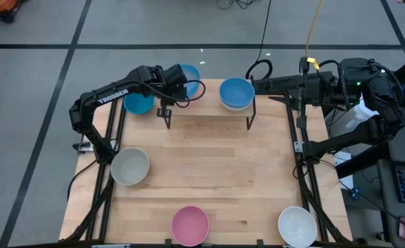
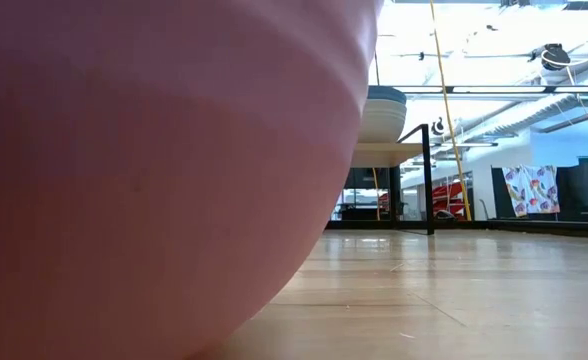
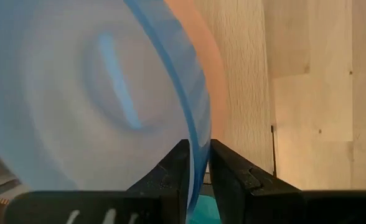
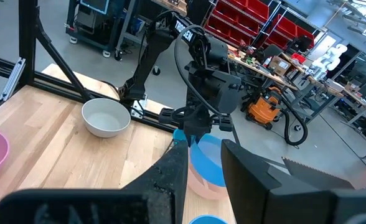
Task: Place and stack bowls onto a shelf
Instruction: Stack the blue transparent bowl on top of the orange transparent bowl on the shelf
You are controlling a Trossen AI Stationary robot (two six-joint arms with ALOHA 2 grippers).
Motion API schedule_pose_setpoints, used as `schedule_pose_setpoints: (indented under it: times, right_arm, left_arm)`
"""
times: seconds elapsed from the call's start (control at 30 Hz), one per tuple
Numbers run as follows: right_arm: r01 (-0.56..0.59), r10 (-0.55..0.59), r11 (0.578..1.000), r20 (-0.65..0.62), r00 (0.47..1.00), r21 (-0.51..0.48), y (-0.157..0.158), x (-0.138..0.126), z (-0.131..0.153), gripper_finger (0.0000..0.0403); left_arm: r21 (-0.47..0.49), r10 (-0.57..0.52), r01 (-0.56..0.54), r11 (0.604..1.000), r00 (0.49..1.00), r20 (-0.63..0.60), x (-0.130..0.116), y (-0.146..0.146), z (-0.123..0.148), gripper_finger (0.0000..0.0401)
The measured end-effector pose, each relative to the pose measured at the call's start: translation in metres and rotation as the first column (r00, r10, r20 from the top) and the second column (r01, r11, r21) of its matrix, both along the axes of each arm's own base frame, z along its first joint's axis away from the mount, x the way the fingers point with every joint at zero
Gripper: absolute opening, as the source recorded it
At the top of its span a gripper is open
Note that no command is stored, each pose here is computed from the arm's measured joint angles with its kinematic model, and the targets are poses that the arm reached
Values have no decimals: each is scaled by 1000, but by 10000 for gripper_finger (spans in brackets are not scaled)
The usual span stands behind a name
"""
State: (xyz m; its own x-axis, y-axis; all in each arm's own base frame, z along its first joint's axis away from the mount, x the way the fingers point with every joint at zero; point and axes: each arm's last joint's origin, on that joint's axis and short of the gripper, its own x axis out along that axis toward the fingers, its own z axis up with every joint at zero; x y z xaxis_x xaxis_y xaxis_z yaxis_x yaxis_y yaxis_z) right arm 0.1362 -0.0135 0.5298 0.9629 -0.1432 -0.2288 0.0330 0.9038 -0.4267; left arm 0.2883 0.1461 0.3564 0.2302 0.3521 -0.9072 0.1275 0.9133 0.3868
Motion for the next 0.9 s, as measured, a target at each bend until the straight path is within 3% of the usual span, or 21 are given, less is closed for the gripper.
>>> schedule_pose_setpoints:
  times: [0.37, 0.53, 0.9]
  right_arm:
    - [0, 0, 1000, 0, 1000, 0, 0, 0, 0, 89]
    - [0, 0, 1000, 0, 1000, 0, 0, 0, 0, 89]
    - [0, 0, 1000, 0, 1000, 0, 0, 0, 0, 89]
  left_arm:
    - [23, 9, -9, 1000, 1000, -10, 0, -2, 0, 102]
    - [79, 22, -22, 997, 1000, 1, -3, -10, 8, 104]
    - [88, -14, 13, 996, 1000, 8, -3, -19, 12, 104]
